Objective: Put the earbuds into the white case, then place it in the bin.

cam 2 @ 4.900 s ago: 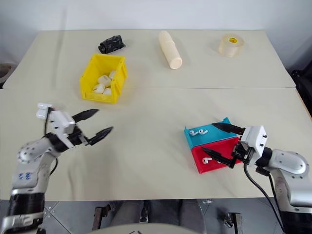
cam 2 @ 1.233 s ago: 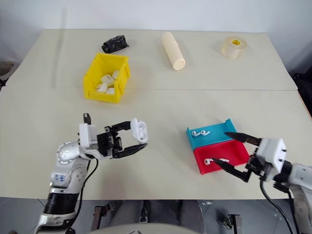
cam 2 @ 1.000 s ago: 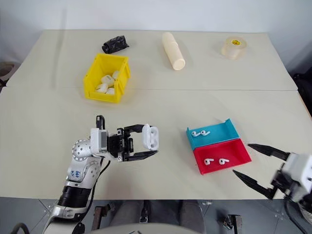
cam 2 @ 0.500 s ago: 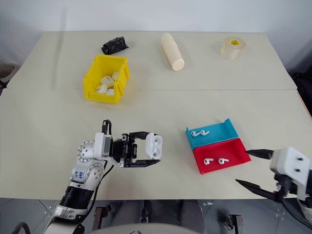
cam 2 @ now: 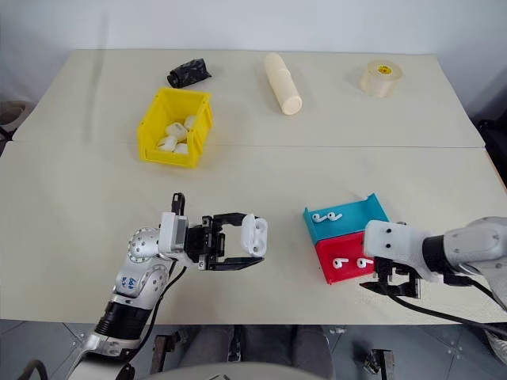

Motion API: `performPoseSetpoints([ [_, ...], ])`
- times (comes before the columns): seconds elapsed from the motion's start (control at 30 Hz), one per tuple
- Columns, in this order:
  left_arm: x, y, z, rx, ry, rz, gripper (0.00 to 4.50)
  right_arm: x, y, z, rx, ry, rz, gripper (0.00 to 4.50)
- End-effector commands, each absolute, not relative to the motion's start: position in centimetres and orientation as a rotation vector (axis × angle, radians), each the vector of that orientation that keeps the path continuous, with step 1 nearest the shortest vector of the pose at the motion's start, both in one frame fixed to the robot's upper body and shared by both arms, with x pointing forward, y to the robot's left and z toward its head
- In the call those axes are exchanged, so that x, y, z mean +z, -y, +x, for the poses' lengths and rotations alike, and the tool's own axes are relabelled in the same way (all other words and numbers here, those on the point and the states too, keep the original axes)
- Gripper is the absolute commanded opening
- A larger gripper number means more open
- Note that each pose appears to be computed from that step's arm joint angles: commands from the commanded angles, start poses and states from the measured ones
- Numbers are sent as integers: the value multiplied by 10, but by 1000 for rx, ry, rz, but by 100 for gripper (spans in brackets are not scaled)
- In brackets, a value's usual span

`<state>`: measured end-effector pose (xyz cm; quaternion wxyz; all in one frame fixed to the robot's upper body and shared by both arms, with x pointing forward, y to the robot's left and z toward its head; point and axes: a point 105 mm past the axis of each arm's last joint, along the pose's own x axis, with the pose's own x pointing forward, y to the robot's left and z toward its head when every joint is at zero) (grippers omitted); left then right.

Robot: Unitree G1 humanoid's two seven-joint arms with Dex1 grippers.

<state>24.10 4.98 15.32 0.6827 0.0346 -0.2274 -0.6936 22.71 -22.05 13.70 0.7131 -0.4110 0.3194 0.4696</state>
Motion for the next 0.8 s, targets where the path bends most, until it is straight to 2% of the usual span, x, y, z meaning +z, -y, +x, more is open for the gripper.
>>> performPoseSetpoints([
  [0.03,162,-46,236,-1558,560,92,278,136,225,233,1029,-721,-958,450],
  [0.23,164,-45,234,-1555,561,83,278,128,225,236,1047,-731,-978,450],
  [0.5,167,-43,233,-1555,563,79,278,120,218,238,1071,-725,-968,179],
  [0.8,169,-42,233,-1554,566,78,278,115,219,238,1086,-754,-989,179],
])
